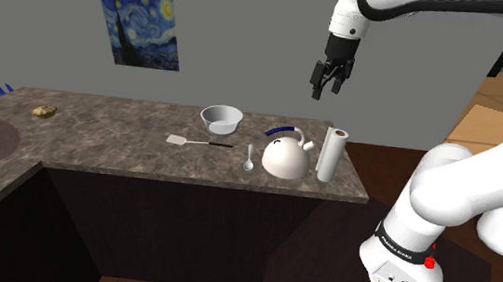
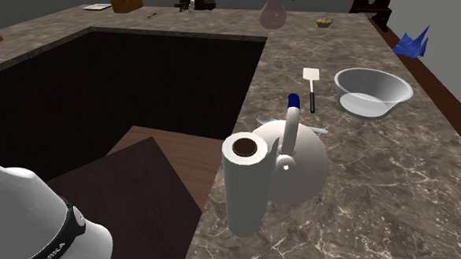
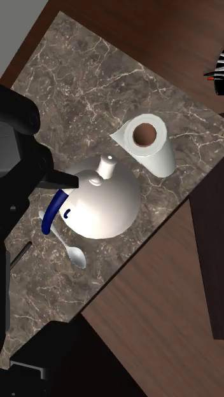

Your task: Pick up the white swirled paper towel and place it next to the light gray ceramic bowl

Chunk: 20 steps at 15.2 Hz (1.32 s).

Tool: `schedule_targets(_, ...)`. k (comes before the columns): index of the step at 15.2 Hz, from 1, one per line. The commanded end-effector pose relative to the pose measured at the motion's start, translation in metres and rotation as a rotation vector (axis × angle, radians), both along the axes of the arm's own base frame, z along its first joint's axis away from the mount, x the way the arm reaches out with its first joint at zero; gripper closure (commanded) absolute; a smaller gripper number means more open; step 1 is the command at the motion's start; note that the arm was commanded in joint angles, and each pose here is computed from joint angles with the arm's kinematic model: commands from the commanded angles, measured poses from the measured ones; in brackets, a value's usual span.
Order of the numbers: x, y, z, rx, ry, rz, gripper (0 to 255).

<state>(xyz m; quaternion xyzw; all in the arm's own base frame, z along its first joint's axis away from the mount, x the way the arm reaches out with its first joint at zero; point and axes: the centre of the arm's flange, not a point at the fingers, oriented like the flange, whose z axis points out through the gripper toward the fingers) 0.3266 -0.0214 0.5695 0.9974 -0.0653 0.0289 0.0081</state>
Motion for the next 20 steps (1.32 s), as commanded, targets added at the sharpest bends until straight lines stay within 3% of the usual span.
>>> schedule_targets(1, 0.0, 0.0, 0.0, 0.0, 0.0, 0.0, 0)
schedule_targets(15, -0.064, -0.107, -0.133, -0.06, -0.039, 0.041, 0)
schedule_targets(20, -0.065, -0.114, -0.16, -0.062, -0.041, 0.043, 0)
